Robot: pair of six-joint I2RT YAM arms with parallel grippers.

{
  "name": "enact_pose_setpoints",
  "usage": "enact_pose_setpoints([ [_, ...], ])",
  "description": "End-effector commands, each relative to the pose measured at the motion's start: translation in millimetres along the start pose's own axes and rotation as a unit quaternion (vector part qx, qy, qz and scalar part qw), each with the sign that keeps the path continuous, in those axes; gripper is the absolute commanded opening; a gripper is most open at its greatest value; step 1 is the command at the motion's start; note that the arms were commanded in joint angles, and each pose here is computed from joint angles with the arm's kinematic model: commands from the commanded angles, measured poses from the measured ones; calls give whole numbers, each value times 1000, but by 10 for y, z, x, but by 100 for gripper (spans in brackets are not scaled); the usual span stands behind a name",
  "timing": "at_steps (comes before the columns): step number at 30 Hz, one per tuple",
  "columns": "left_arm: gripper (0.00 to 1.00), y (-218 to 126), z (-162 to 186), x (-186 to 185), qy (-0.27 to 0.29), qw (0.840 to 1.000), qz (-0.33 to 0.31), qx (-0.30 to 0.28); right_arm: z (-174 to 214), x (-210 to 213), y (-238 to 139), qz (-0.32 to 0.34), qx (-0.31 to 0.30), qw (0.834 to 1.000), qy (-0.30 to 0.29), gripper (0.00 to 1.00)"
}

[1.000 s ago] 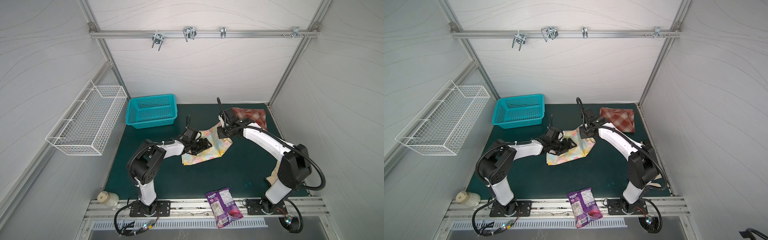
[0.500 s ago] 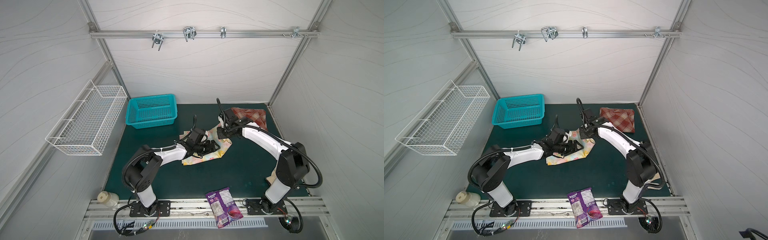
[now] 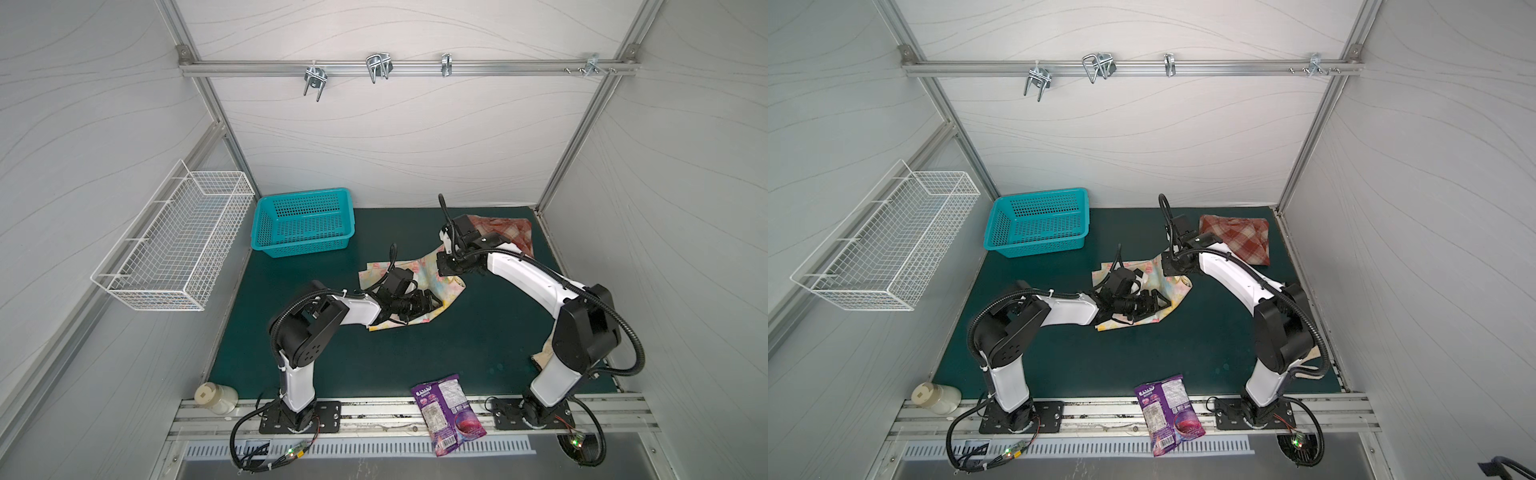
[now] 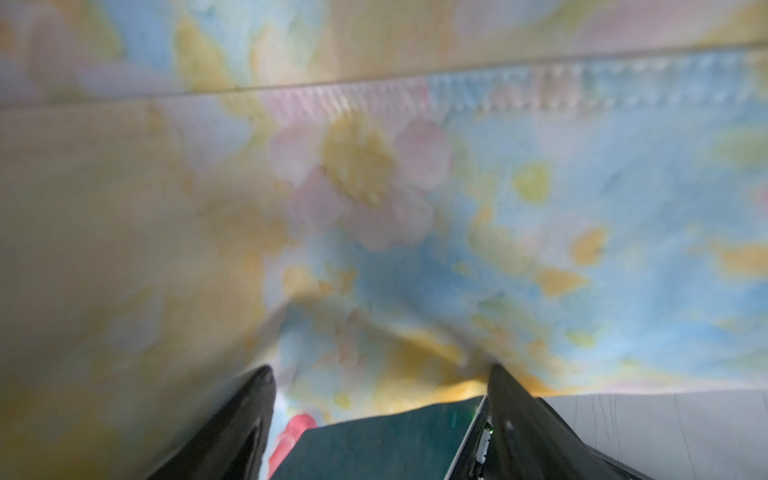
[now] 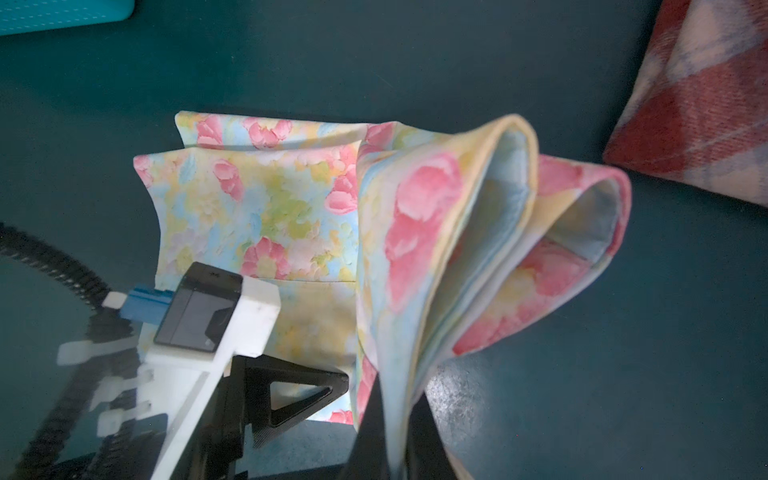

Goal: Fold and stack the skirts

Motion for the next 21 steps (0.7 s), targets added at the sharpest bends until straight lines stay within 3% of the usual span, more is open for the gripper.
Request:
enact_pose_setpoints([
  [1, 81, -32, 16, -51, 3, 1000, 10, -3, -34, 20, -8, -14, 0, 1000, 10, 0],
  [11, 81, -582, -87, -500, 48, 998, 7, -50, -26, -4, -20, -12, 1, 1000, 10, 0],
  [14, 82, -779, -160, -377, 29, 996, -19, -78, -28, -3, -26, -12, 1, 1000, 10, 0],
  [21, 86, -1107, -249, 306, -53, 989, -59, -123, -15, -3, 6, -13, 2, 1000, 8, 0],
])
Point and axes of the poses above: each gripper's point midway between its finger pads, its own y axis out along the fingers, its own x axis along the line the jaws close on, z = x × y, the point moved 7 cm from there along -y, back along the fingers, and after that the axes turned 7 degrees about -y, right-handed, at the moved point
